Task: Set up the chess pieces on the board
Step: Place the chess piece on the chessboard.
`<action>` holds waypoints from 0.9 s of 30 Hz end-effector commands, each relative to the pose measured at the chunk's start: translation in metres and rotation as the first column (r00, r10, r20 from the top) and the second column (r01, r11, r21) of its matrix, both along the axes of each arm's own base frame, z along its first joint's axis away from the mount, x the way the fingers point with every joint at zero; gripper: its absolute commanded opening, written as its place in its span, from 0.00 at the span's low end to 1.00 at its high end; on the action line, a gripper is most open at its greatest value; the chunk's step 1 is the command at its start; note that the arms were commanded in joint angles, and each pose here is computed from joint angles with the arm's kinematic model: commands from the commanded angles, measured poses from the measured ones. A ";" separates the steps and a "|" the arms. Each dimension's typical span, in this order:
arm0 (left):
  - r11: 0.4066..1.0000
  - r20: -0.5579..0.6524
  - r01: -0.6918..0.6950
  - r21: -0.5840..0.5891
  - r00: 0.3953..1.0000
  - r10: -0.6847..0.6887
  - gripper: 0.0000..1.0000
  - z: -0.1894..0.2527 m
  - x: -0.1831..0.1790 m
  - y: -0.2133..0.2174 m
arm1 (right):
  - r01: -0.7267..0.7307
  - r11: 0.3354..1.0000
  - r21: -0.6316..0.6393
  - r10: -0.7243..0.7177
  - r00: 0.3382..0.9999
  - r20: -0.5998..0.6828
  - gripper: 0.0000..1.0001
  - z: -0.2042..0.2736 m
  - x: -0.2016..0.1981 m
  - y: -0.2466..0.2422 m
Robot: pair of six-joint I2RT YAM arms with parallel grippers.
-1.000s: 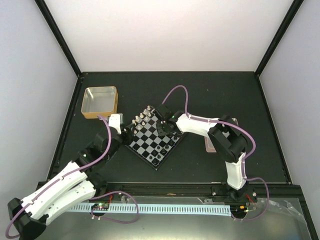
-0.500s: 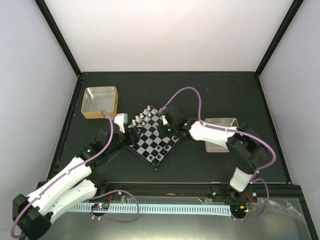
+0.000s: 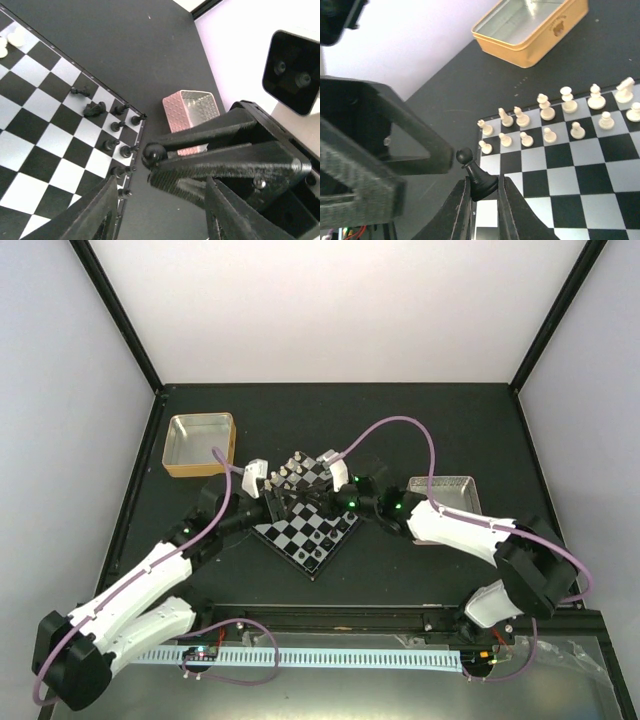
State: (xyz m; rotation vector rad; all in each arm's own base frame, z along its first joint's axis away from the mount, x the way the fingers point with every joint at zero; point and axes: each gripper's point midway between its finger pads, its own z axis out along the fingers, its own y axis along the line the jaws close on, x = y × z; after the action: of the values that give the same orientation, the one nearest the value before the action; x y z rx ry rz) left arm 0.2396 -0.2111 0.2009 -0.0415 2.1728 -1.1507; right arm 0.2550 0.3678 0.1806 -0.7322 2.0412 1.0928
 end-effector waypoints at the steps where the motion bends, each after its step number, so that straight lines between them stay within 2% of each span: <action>1: 0.994 0.067 0.053 -0.097 0.997 -0.047 0.46 0.044 0.008 -0.014 | -0.061 0.994 0.089 0.055 0.997 0.062 0.13 0.027 -0.007 0.005; 3: 0.994 0.064 0.054 -0.094 0.997 -0.049 0.41 0.044 0.011 -0.015 | -0.062 0.993 0.097 0.056 0.996 0.065 0.13 0.030 -0.008 0.004; 10: 0.996 0.044 0.046 -0.071 0.998 -0.043 0.31 0.037 0.018 -0.016 | -0.070 0.992 0.109 0.063 0.995 0.073 0.13 0.035 -0.011 0.003; 19: 0.997 0.046 0.065 -0.048 0.997 -0.063 0.04 0.035 0.019 -0.017 | -0.063 0.992 0.107 0.055 0.996 0.068 0.15 0.035 -0.011 0.002; 21: 0.997 0.049 0.064 -0.034 0.997 -0.062 0.02 0.033 0.020 -0.016 | -0.053 0.994 0.096 0.048 0.997 0.057 0.23 0.032 -0.010 0.001; 24: 0.999 0.054 0.053 0.008 0.997 -0.054 0.01 0.027 0.022 -0.012 | -0.022 0.997 0.079 0.018 0.998 0.052 0.46 0.029 -0.008 -0.005; 26: 0.998 0.056 0.043 0.051 0.997 -0.046 0.01 0.021 0.024 -0.009 | 0.016 0.997 0.073 -0.020 0.998 0.055 0.54 0.028 -0.007 -0.012; 27: 0.996 0.053 0.038 0.078 0.998 -0.043 0.02 0.015 0.025 -0.007 | 0.039 0.997 0.064 -0.043 0.998 0.054 0.55 0.026 -0.006 -0.017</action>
State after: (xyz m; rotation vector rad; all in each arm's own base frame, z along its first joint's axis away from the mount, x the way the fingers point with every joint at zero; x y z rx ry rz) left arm 0.2571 -0.2230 0.2134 0.0209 2.1698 -1.1746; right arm 0.2450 0.3662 0.1988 -0.7490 1.9706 1.1529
